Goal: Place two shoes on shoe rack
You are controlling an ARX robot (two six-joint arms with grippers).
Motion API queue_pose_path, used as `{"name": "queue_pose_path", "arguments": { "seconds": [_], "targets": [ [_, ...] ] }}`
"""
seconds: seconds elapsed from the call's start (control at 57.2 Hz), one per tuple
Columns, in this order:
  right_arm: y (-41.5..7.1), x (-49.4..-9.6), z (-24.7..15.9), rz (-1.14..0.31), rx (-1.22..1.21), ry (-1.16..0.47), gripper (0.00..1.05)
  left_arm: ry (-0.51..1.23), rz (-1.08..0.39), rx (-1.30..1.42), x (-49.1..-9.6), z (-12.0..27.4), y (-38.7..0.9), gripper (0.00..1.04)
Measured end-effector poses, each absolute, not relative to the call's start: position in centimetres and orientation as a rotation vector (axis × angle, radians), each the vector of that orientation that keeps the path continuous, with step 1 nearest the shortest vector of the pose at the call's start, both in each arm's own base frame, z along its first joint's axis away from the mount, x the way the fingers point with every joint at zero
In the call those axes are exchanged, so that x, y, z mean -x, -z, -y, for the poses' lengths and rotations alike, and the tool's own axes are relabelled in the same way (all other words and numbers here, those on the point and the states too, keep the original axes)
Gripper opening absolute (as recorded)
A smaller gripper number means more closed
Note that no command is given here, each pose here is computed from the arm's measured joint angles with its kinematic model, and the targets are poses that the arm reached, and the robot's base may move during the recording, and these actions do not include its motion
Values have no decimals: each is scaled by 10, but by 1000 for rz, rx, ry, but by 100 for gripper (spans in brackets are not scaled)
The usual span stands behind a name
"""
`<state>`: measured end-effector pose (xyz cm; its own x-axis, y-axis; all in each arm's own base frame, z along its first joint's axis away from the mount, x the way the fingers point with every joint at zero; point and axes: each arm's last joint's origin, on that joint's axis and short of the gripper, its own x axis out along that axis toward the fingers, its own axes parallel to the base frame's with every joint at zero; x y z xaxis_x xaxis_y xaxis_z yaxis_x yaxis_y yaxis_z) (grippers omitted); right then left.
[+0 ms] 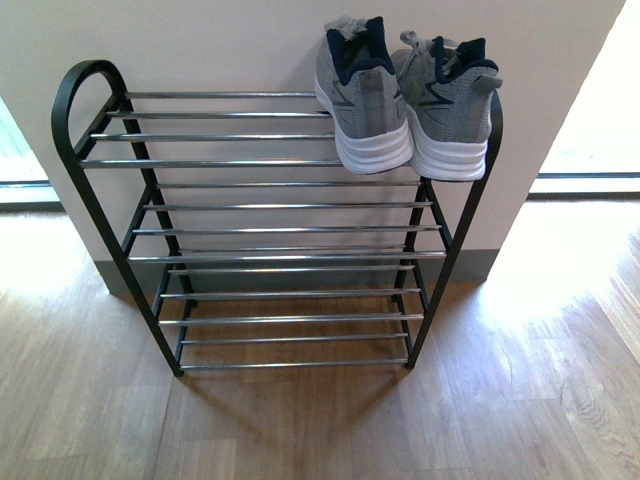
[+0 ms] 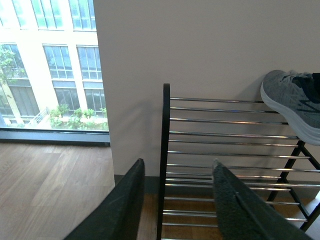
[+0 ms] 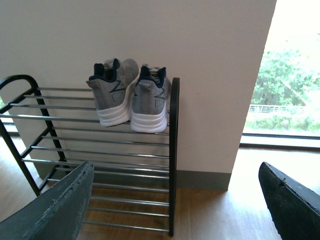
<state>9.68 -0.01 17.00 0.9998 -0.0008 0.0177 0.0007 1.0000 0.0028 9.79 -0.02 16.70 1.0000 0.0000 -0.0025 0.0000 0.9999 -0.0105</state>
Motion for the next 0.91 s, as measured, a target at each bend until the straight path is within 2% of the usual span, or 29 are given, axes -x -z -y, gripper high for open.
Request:
{"name": "queue_pose_path", "arguments": {
  "seconds": [0.297,0.908],
  "targets": [
    [-170,-97,0,18,-3,2,96,1,-3,10,-98,0,-167,97],
    [-170,-97,0,17,-3,4,96,3,-2,8,-98,0,-167,95]
  ]
}}
